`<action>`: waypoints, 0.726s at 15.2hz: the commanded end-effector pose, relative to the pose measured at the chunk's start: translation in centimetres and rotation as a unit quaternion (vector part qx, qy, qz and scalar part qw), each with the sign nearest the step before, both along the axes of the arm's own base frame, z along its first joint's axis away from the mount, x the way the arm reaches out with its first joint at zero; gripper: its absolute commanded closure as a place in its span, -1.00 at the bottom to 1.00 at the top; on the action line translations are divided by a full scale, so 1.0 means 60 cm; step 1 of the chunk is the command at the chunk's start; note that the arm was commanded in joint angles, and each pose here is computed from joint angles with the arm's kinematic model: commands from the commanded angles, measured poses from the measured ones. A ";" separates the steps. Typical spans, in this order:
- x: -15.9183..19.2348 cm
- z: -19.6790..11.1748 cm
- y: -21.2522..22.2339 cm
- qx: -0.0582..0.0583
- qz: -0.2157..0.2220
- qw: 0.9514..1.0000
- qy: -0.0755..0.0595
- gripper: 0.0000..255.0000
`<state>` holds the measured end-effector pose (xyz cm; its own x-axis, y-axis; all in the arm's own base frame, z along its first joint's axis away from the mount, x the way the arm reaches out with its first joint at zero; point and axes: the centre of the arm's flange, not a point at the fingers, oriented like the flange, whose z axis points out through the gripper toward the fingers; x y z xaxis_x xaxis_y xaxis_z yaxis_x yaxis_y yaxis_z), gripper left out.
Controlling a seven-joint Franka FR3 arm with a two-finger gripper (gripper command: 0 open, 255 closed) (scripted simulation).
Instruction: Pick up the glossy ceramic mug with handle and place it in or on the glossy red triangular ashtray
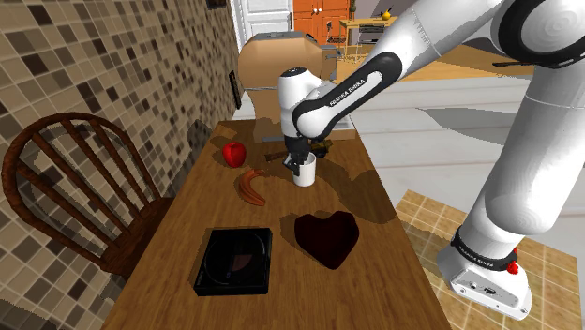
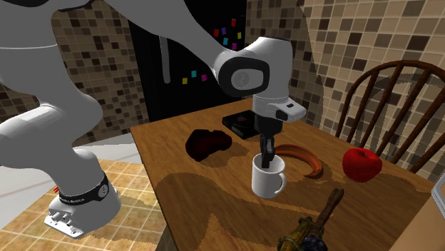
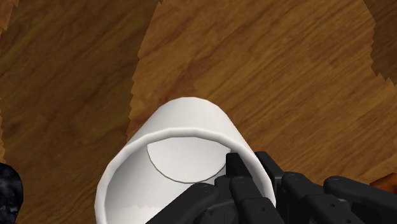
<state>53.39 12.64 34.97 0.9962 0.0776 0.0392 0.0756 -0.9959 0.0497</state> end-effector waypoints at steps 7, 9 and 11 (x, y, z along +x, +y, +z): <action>0.000 0.053 0.000 0.000 0.000 1.000 0.000 1.00; 0.000 0.070 0.000 0.000 0.000 1.000 0.000 1.00; 0.000 0.088 0.000 0.000 0.000 1.000 0.000 1.00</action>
<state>53.30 12.59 39.73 0.9962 0.0775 0.0396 0.0755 -0.9959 0.0497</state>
